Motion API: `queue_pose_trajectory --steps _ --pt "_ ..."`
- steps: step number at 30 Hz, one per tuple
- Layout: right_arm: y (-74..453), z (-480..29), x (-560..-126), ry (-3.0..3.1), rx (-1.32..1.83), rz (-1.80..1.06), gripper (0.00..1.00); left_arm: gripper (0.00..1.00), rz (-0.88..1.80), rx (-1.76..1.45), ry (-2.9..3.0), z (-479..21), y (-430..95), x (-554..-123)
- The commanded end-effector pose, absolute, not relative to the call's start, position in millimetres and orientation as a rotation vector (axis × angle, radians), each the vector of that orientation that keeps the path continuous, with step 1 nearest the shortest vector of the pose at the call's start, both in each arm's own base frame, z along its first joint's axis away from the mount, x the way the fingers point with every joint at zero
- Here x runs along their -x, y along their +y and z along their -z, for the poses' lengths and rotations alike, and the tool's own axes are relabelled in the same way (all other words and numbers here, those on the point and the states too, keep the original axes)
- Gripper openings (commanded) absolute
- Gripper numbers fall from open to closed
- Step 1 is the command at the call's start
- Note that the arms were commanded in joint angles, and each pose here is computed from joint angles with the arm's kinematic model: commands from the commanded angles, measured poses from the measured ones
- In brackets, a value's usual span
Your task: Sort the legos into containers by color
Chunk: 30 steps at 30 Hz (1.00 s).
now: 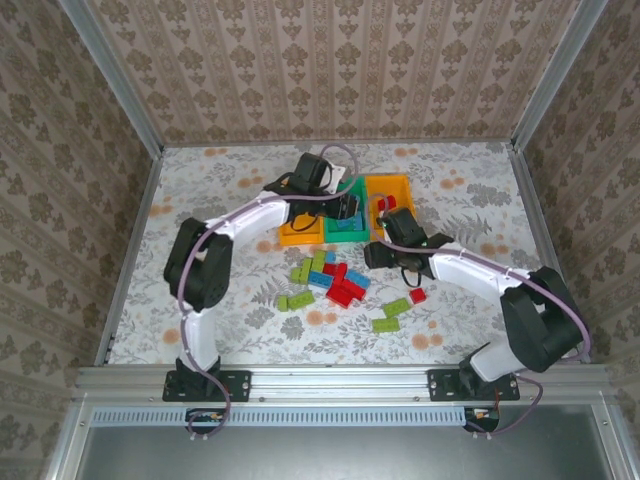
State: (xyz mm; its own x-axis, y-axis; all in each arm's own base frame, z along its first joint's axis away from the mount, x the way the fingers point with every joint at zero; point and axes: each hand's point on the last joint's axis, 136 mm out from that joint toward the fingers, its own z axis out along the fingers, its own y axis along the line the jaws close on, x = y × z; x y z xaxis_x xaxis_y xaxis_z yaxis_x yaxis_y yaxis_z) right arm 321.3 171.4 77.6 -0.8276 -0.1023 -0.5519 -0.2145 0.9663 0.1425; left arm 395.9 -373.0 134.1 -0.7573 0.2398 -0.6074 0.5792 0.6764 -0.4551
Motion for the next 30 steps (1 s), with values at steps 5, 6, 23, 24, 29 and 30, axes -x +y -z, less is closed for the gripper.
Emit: queue_pose_trajectory --steps 5,6,23,24,29,30 --pt "190 -86 -283 2.508 0.336 -0.384 0.65 0.34 0.929 -0.548 2.406 -127 -390 -418" --pt "193 -84 -279 2.509 0.366 -0.388 0.65 0.35 0.922 -0.544 2.408 -126 -390 -419" --pt "229 -40 -242 2.587 0.663 -0.306 0.61 1.0 0.87 -0.575 2.341 -152 -377 -393" --pt "229 -37 -241 2.594 0.672 -0.297 0.61 1.0 0.872 -0.576 2.337 -153 -376 -391" --pt "233 -29 -246 2.601 0.694 -0.226 0.58 1.0 0.864 -0.57 2.348 -147 -366 -379" --pt "234 -28 -247 2.602 0.698 -0.218 0.57 1.0 0.86 -0.57 2.351 -146 -364 -377"
